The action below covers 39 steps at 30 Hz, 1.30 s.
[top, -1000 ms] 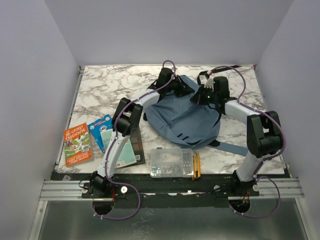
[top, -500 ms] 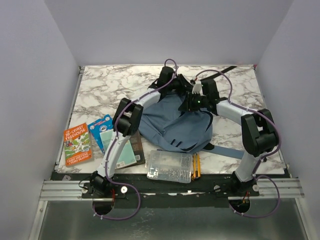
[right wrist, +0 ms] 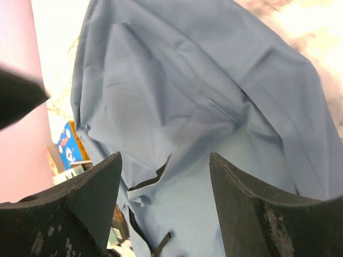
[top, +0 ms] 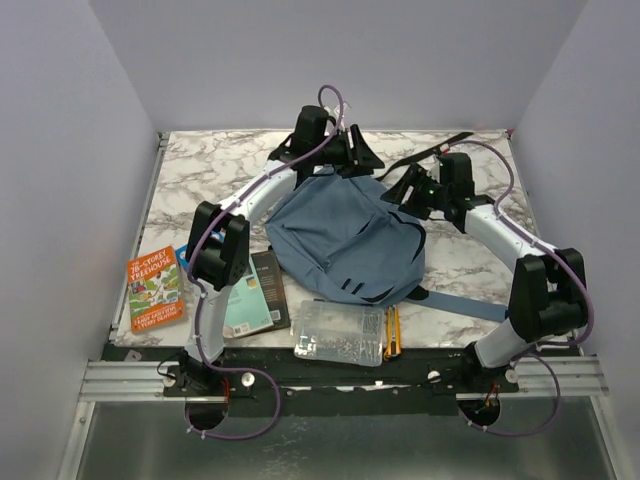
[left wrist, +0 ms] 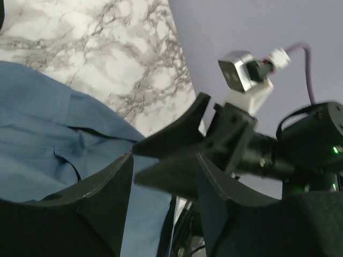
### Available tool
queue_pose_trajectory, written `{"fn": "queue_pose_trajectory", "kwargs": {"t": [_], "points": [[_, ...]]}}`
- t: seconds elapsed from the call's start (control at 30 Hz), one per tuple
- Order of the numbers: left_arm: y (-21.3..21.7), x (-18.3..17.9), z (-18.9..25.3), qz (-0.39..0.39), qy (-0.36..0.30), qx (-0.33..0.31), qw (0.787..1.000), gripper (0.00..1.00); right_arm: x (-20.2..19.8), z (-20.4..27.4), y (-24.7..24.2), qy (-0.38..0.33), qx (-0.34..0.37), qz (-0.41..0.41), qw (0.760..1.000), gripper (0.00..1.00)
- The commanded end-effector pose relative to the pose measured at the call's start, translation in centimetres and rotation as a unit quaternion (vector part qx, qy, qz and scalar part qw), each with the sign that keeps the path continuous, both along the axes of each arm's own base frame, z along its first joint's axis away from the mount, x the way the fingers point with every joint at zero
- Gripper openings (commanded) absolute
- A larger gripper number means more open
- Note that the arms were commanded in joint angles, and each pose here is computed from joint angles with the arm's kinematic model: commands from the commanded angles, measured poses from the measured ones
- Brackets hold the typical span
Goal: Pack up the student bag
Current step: Unzip the student bag at the center of the board.
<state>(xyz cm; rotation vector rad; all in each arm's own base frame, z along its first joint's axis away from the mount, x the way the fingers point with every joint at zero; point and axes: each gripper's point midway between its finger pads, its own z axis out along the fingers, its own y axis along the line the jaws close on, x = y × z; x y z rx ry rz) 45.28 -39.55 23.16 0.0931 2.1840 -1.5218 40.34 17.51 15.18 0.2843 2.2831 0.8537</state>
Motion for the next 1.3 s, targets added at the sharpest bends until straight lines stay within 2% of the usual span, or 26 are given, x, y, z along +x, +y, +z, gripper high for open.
{"fn": "queue_pose_trajectory", "kwargs": {"t": [0.0,0.17,0.47,0.53,0.73,1.03,1.27], "points": [[0.7,-3.7,-4.7,-0.048,0.008,0.102,0.994,0.49,-1.1,-3.5,0.1,0.103,0.094,-0.046,0.989,0.68],[0.9,-6.3,-6.6,-0.07,0.032,0.12,0.99,0.36,-1.1,-4.8,2.3,0.14,0.17,-0.022,0.975,0.64],[1.7,-8.3,-10.3,-0.084,0.08,0.148,0.982,0.31,-0.6,-7.1,2.8,0.159,0.184,-0.022,0.97,0.66],[1.9,-8.5,-10.6,-0.078,0.082,0.154,0.981,0.32,-0.4,-7.1,2.6,0.156,0.18,-0.025,0.971,0.66],[3.3,-8.3,-11.5,-0.039,0.083,0.185,0.978,0.45,-0.5,-7.3,2.6,0.157,0.174,-0.025,0.972,0.66],[1.5,-9.0,-12.2,-0.061,0.114,0.156,0.979,0.47,-0.4,-7.5,2.5,0.157,0.172,-0.028,0.972,0.66],[-0.5,-9.5,-12.3,-0.089,0.143,0.116,0.979,0.29,-0.2,-7.4,2.5,0.155,0.173,-0.033,0.972,0.65]]}}
